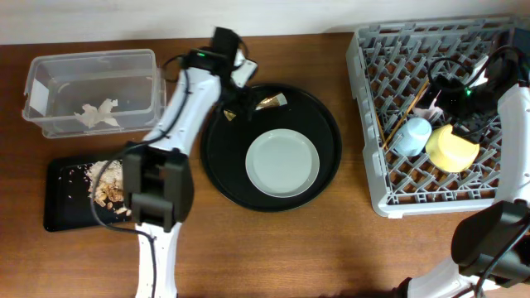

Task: Sort waste into correct bins and load items into the dishwasher rack
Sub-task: 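Move the left gripper to the gold wrapper on the tray and grasp it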

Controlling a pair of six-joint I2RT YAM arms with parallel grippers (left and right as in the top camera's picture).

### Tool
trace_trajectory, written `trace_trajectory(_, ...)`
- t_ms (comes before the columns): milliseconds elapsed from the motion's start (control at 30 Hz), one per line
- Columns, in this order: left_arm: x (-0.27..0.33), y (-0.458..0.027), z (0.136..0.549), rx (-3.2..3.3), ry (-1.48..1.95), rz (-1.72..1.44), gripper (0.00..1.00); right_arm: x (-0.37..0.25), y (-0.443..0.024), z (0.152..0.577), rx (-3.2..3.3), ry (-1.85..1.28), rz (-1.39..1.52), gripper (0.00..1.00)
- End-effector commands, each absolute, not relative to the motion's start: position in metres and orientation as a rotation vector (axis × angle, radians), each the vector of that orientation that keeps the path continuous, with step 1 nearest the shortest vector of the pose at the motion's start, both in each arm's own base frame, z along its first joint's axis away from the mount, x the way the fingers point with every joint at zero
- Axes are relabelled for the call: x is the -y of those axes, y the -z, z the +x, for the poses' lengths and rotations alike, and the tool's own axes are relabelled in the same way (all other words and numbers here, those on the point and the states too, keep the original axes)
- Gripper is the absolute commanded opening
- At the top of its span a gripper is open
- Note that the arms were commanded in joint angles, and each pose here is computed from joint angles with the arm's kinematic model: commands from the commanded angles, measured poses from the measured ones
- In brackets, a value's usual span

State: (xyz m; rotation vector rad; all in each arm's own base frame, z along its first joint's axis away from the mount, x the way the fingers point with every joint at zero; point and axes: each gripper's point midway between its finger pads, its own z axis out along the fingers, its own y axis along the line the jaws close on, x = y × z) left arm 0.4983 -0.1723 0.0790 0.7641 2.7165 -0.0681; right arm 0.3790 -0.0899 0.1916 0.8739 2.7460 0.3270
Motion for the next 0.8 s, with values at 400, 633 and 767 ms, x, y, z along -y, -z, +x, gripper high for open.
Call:
trace_trajectory(400,0.181,-0.036,0.513,-2.557,-0.361,1.181,0.75,0.091,-0.197,0.379,-2.732,-0.318,0.865,0.98)
trace_trajectory(633,0.186,-0.029,0.519,-2.546,-0.318,1.171,0.61,0.091,-0.197,0.379,-2.732,-0.318,0.865,0.98)
trace_trajectory(767,0.186,-0.023,0.516,-2.560,-0.303,1.182,0.41,0.091,-0.197,0.379,-2.732,-0.318,0.865,0.98)
